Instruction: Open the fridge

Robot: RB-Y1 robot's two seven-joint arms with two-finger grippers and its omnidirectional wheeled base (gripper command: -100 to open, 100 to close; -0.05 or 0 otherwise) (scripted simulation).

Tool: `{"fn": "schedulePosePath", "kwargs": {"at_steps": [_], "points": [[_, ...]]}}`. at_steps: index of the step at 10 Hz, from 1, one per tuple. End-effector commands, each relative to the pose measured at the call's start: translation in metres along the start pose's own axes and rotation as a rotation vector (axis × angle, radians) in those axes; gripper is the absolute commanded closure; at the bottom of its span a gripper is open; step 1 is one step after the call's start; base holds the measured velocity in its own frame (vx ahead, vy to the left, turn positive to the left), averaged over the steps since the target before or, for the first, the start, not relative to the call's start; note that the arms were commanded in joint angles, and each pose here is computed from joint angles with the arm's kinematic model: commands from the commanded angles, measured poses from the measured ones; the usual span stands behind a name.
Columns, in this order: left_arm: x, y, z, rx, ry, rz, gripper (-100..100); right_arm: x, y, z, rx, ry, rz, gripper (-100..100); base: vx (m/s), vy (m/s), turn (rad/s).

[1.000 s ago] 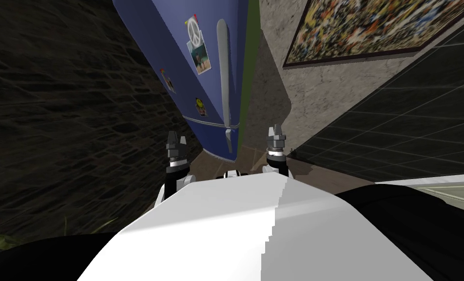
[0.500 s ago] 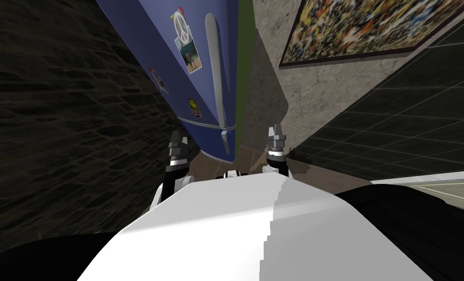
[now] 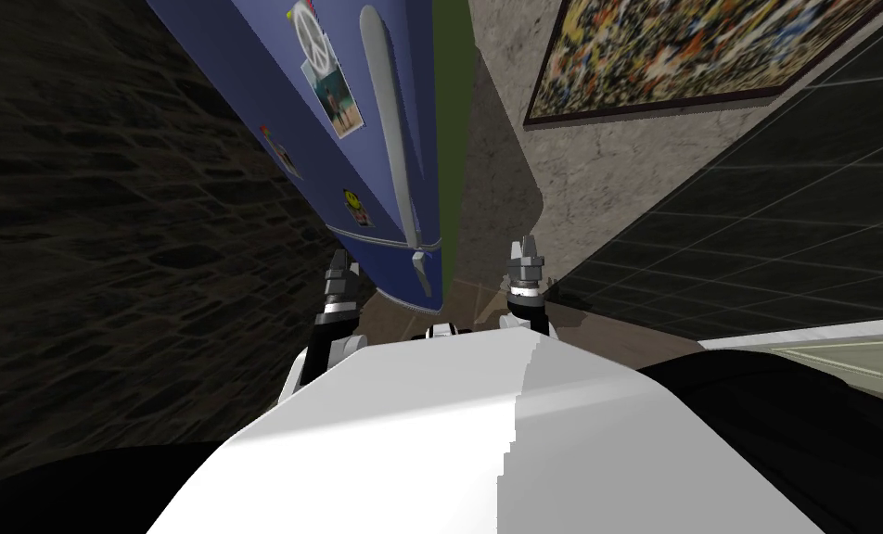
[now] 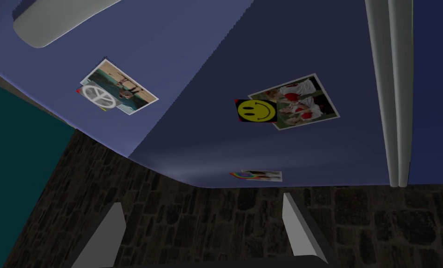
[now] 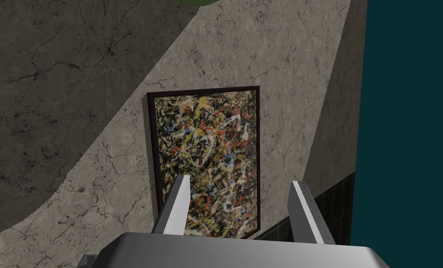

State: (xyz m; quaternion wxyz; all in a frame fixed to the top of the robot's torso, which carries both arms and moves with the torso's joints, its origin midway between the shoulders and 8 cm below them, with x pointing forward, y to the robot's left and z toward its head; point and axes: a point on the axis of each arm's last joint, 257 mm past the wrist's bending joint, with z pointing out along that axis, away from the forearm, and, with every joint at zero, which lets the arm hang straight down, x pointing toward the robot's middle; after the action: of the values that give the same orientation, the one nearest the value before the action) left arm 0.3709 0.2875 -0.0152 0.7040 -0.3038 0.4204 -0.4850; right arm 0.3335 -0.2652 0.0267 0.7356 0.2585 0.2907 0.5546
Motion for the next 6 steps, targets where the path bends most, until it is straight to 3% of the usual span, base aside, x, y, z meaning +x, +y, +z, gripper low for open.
{"fn": "schedulePosePath", "kwargs": {"at_steps": [1,6], "points": [[0.002,0.007,0.000,-0.043,0.016,0.008,-100,0.000,0.000,0.000,0.000,0.000,0.000,0,0.055,-0.072,-0.036],[0.006,0.019,-0.001,-0.114,0.045,0.026,-100,0.000,0.000,0.000,0.000,0.000,0.000,0,0.048,-0.058,-0.032]]}}
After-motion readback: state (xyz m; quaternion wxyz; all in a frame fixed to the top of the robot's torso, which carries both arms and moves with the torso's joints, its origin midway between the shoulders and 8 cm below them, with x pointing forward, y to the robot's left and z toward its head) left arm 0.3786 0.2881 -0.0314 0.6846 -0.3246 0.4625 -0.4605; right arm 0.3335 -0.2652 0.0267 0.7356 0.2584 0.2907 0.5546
